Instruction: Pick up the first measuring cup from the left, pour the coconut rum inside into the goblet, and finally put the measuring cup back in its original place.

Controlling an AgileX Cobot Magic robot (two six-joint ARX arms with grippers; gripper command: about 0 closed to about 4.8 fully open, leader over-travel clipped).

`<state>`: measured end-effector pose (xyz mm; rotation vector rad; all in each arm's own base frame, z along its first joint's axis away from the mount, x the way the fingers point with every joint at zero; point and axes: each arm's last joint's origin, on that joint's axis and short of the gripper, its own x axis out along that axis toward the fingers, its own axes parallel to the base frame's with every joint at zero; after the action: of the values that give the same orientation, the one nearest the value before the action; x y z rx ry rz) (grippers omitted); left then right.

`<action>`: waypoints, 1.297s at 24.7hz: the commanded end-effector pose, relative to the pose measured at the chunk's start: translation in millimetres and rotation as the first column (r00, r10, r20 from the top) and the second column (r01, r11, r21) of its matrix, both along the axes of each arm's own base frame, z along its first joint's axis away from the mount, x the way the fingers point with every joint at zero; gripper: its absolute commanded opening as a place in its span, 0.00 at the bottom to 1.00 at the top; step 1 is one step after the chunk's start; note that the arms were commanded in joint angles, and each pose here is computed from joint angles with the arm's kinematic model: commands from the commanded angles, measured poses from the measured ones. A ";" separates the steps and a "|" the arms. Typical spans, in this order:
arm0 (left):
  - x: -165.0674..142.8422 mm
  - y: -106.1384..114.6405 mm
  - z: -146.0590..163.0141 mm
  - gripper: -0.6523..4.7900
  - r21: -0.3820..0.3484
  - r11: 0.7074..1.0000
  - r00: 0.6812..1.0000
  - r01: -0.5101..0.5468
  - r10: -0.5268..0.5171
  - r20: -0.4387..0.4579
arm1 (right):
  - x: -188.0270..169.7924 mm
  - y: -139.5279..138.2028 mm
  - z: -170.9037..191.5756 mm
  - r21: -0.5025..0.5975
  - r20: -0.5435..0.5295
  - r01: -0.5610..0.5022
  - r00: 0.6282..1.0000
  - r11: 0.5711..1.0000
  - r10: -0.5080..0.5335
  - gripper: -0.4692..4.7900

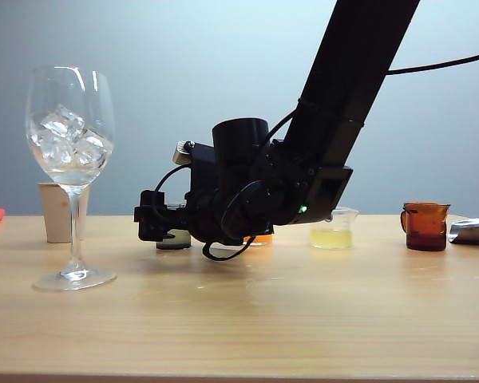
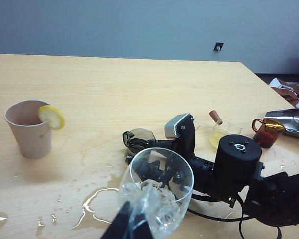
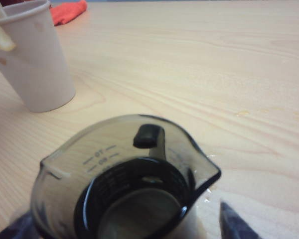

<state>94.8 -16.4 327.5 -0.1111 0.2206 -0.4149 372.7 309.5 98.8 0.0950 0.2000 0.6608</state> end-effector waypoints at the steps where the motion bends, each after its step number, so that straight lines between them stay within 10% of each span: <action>1: -0.7 0.0 3.1 0.11 -0.002 1.000 1.000 0.003 -0.003 0.020 | 1.1 0.5 -0.9 0.007 0.006 -0.002 1.000 1.000 0.002 0.95; 32: -0.6 0.1 3.0 0.11 -0.001 1.000 1.000 0.003 -0.003 0.019 | 7.3 5.5 3.1 0.007 0.009 -0.016 1.000 1.000 0.016 0.84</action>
<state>94.8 -16.4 327.4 -0.1111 0.2210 -0.4149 380.1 313.7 96.8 0.0889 0.2119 0.6740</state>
